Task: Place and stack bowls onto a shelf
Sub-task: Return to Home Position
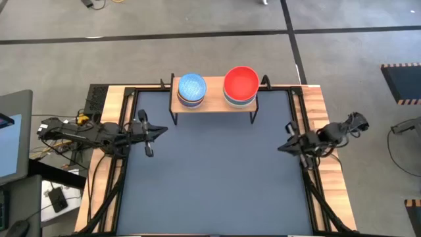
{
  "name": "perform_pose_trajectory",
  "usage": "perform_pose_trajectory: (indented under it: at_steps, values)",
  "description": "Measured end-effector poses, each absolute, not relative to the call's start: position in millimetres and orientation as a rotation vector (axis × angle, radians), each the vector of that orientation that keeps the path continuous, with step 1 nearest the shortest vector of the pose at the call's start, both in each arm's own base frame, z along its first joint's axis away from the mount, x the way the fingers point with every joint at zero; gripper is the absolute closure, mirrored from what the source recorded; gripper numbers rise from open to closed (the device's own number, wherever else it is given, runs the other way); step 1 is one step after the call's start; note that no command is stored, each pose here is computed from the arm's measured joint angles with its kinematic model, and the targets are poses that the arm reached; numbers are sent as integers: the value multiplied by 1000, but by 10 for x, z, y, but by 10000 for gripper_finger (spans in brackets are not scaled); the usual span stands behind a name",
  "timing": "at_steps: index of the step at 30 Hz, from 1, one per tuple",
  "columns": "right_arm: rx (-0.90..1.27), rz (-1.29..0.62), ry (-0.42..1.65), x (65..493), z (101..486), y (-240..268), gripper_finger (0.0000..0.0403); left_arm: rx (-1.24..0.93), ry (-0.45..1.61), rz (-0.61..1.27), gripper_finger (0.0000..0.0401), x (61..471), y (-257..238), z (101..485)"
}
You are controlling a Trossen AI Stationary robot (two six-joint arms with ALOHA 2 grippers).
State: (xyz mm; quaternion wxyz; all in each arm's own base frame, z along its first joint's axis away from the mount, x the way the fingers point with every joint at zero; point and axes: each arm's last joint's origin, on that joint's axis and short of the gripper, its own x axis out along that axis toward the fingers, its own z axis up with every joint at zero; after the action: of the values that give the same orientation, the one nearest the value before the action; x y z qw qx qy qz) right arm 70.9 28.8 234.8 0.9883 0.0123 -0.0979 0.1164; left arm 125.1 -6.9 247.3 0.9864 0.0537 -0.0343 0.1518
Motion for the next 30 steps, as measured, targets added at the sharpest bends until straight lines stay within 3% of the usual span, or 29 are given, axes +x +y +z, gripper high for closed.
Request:
perform_pose_trajectory:
  at_steps: [13,19,26,30]
  values:
    - [91,202,-197,892,1862,319,382,85,-24,258,401,1708,-144,2301]
    - [108,221,-210,892,1870,317,382,79,-22,242,401,1801,-170,2249]
    - [141,246,-210,889,1872,324,382,128,-123,235,401,1591,-176,2448]
    - [144,251,-211,889,1873,325,382,133,-79,213,401,1363,-152,2466]
